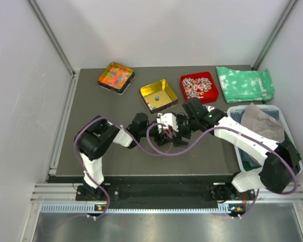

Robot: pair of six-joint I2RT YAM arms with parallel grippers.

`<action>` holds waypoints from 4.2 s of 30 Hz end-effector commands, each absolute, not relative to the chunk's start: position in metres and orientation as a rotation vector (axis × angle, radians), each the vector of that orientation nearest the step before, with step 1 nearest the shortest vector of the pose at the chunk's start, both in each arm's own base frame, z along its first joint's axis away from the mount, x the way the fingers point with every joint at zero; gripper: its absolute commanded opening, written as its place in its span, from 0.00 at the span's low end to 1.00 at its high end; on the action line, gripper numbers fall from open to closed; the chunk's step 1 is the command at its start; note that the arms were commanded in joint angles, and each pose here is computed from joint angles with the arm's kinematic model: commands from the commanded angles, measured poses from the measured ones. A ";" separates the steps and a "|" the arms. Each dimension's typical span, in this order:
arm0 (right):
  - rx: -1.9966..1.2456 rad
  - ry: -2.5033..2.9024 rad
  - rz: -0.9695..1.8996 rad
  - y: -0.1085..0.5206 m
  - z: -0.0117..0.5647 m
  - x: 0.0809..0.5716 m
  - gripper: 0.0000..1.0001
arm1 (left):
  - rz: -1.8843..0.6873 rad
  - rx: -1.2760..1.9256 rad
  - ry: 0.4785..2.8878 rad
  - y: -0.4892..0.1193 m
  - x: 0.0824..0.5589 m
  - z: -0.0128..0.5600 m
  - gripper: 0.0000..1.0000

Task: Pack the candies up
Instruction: Screw the bottle lid onto the packing bottle.

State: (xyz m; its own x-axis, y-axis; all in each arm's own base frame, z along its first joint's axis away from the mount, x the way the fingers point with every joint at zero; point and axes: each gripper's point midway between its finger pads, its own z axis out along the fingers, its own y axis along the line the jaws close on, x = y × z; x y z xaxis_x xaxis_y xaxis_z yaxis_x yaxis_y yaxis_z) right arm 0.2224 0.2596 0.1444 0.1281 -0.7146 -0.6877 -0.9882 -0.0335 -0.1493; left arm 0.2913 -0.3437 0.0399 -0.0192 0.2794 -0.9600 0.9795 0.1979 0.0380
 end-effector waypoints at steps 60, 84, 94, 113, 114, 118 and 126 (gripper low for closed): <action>-1.548 1.698 0.558 0.270 0.161 0.279 0.63 | -0.873 1.285 1.718 -0.324 0.279 -0.011 0.57; -1.717 1.725 0.565 0.265 0.144 0.231 0.68 | -0.871 1.287 1.725 -0.323 0.280 -0.013 0.57; -1.648 1.743 0.445 0.260 0.146 0.250 0.74 | -0.873 1.288 1.726 -0.323 0.279 -0.013 0.57; -1.419 1.881 0.370 0.201 0.176 0.276 0.99 | -0.873 1.288 1.733 -0.323 0.279 -0.014 0.73; -1.417 1.890 0.364 0.198 0.171 0.274 0.99 | -0.878 1.291 1.734 -0.323 0.278 -0.015 0.75; -1.371 1.890 0.347 0.191 0.176 0.275 0.99 | -0.878 1.277 1.740 -0.322 0.279 -0.013 0.99; -1.293 1.944 0.301 0.173 0.181 0.285 0.99 | -0.850 1.263 1.757 -0.313 0.281 0.004 0.99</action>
